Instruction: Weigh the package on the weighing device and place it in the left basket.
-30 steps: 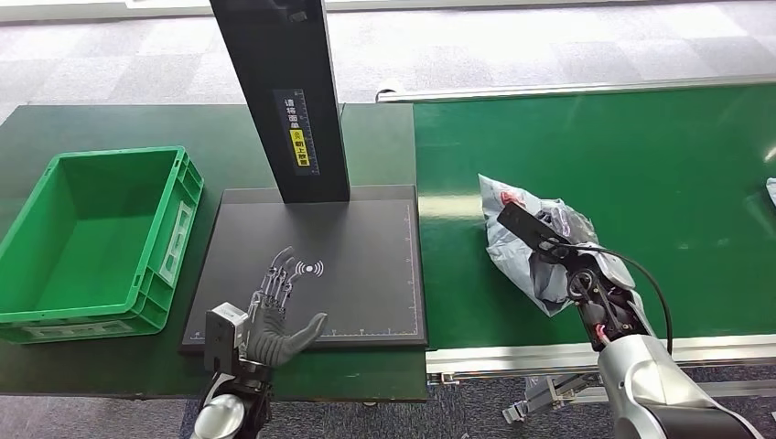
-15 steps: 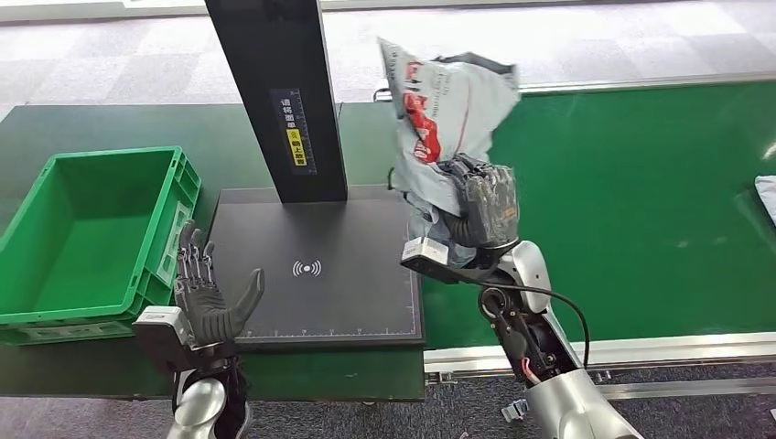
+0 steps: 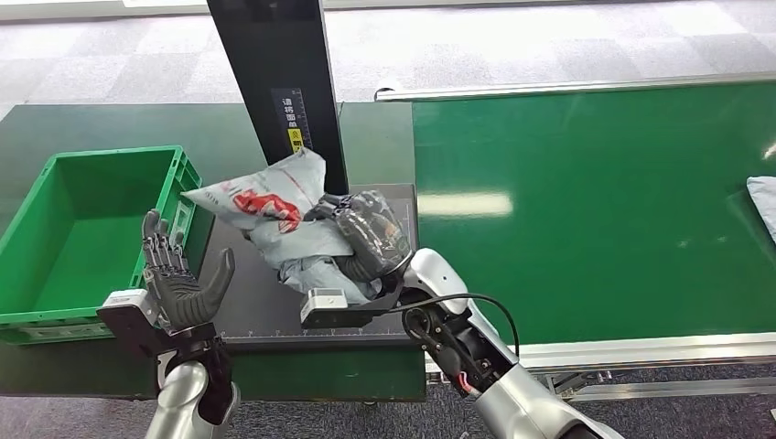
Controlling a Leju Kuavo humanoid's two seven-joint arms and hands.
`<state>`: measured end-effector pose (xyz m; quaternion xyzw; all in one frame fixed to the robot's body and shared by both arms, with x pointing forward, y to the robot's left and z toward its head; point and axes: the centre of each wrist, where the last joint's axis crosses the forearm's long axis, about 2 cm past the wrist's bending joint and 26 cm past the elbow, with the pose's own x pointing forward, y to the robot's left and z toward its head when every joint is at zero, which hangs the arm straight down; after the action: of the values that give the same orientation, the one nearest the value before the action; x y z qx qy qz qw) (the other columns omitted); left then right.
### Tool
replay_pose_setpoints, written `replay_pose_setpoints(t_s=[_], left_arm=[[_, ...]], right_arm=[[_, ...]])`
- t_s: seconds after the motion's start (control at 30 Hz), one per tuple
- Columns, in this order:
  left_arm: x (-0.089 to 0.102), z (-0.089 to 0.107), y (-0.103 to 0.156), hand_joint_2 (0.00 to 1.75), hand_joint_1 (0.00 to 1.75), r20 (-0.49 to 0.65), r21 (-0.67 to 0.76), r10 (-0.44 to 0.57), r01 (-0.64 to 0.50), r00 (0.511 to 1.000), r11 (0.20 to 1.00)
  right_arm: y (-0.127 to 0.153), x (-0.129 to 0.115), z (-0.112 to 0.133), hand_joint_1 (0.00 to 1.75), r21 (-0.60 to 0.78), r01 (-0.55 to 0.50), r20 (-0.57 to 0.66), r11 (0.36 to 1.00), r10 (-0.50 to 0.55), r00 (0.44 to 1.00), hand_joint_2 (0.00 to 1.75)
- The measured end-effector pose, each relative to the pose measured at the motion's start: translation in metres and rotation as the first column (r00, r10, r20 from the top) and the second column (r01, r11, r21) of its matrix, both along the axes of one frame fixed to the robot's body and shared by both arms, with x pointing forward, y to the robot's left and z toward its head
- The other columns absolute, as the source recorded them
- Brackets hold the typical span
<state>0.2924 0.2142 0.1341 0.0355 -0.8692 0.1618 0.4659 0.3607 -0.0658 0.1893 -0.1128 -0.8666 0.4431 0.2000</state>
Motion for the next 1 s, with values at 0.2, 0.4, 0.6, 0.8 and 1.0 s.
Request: replay_pose_setpoints(t_s=[0.2,0.4,0.6,0.8,1.0], left_arm=[[0.002,-0.001,0.006,1.75,0.0,-0.009,-0.027,0.036,-0.036,0.999,0.999],[0.002,-0.002,0.009,1.75,0.0,-0.028,-0.031,0.038,-0.039,0.999,0.999],[0.002,-0.004,0.01,1.75,0.0,-0.045,-0.028,0.037,-0.038,0.998,0.999],[-0.002,-0.008,0.011,1.75,0.0,-0.065,-0.023,0.04,-0.041,0.997,0.999],[-0.006,-0.012,0.013,1.75,0.0,-0.071,-0.019,0.04,-0.041,0.997,0.999]], right_arm=[[0.022,-0.01,-0.038,1.75,-0.367,-0.102,-0.365,0.925,-0.043,0.93,1.75],[0.014,-0.005,-0.058,1.75,-0.546,-0.126,-0.49,0.828,-0.194,0.85,1.75],[0.012,0.0,-0.057,1.75,-0.608,-0.068,-0.482,0.791,-0.3,0.823,1.75],[0.005,0.002,-0.059,0.0,-0.528,0.073,-0.44,0.846,-0.345,0.829,1.75],[-0.011,0.005,-0.06,0.0,-0.065,0.071,-0.546,0.995,-0.095,0.832,1.75]])
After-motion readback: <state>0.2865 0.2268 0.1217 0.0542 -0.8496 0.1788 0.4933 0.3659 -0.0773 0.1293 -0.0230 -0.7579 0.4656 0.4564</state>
